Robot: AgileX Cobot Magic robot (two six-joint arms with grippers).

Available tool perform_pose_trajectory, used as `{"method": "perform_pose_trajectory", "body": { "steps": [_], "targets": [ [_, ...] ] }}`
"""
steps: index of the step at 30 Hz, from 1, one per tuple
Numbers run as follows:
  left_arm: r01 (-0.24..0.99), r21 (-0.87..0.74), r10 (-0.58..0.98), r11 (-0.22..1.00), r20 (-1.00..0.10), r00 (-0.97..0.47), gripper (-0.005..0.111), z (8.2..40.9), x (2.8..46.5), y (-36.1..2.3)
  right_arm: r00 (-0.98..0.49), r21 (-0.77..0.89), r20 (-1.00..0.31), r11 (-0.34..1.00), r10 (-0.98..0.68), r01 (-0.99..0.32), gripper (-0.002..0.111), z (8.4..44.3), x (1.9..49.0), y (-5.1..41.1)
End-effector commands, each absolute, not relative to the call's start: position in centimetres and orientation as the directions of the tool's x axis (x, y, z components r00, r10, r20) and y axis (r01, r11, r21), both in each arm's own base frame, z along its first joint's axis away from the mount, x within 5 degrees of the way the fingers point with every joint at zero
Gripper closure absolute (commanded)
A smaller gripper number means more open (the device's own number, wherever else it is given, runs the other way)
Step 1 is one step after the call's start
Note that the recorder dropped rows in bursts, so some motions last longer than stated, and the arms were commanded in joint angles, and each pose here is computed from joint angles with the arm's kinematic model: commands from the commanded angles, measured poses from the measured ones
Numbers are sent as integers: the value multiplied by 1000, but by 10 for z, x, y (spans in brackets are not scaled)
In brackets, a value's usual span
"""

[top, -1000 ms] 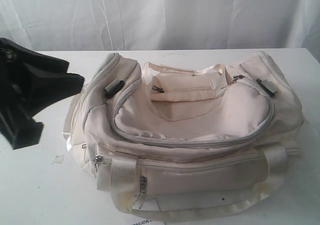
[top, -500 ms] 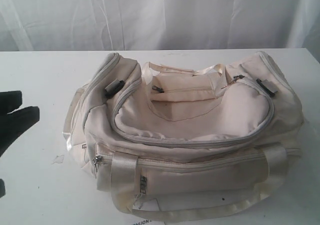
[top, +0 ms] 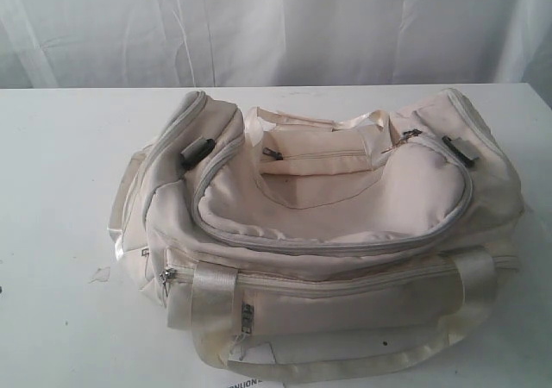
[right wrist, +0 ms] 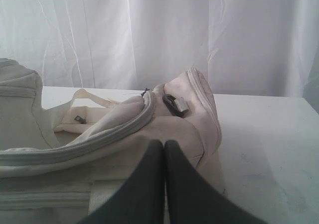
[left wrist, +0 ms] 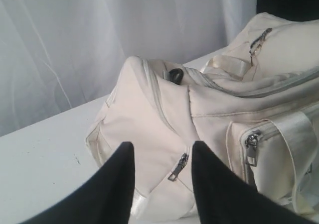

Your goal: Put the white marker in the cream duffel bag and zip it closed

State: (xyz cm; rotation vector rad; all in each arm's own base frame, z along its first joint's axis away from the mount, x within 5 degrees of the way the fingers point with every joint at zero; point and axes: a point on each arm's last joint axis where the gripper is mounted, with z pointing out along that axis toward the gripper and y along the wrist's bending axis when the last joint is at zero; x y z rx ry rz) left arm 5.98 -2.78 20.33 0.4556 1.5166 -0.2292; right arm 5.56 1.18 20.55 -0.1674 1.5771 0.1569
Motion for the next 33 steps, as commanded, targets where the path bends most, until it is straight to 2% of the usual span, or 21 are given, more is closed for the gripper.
{"method": "perform_pose_trajectory", "body": {
  "steps": [1, 6, 15, 33],
  "targets": [
    [382, 118, 94, 917, -992, 82, 64, 203, 55, -23, 0, -12, -1000, 980, -13, -198, 108, 205, 55, 11],
    [373, 86, 88, 924, -996, 10, 64, 196, 53, -22, 0, -12, -1000, 980, -13, -198, 108, 205, 55, 11],
    [331, 82, 85, 940, -996, 5, 64, 196, 54, -20, 0, -12, -1000, 980, -13, -198, 108, 205, 55, 11],
    [329, 61, 63, 942, -998, 6, 64, 197, 54, -20, 0, -12, -1000, 980, -13, -198, 108, 205, 55, 11]
  ]
}}
